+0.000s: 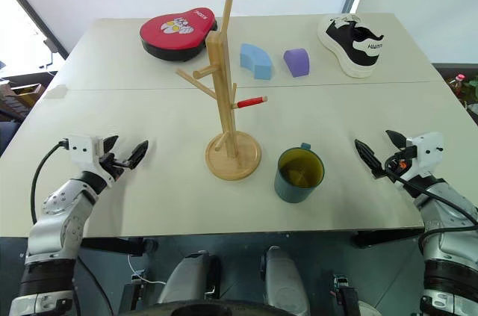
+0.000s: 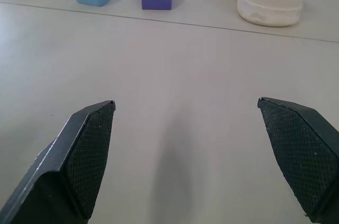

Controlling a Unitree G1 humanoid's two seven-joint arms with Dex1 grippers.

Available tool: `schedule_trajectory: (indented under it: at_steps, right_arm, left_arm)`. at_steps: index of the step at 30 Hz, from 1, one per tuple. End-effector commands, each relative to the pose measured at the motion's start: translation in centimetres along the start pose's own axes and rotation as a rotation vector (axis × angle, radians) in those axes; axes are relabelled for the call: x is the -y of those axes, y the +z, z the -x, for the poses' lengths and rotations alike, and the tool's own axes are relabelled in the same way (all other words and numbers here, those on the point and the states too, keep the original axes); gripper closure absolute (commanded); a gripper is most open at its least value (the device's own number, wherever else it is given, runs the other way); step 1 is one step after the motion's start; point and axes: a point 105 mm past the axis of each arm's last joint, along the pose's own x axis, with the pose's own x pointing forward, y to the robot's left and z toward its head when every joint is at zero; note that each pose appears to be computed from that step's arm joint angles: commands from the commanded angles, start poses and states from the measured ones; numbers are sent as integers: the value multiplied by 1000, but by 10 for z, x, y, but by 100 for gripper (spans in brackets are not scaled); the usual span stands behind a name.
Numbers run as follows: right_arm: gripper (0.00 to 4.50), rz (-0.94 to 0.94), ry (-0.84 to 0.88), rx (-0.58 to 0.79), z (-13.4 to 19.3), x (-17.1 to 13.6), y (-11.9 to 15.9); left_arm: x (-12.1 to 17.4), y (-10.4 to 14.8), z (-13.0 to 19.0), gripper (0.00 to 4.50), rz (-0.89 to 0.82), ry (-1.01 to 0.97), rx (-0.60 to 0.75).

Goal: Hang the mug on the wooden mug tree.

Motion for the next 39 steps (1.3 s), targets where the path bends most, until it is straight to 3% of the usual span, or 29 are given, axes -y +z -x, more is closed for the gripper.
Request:
schedule_trajectory:
  at_steps: [1,10,18,25,30,35,39]
  right_arm:
    - [2,36,12,17,0,3,13]
    - [2,44,-7,24,2,11,15]
    - [2,104,16,30,-1,2,19]
    - [2,136,241,22,10,-33,34]
    - [2,164,436,-44,14,-67,33]
    - [2,167,509,-33,3,-79,33]
    - [2,162,533,-21,-7,-79,29]
  left_arm:
    - [-3,17,3,0,-24,13,47]
    - [-8,23,2,0,-10,6,66]
    - [7,27,-7,0,-17,-83,65]
    - [41,33,-2,0,-56,-323,110]
    - [80,38,19,0,-56,-610,114]
    - [116,34,45,0,-113,-900,64]
    - [131,40,48,0,-102,-964,74]
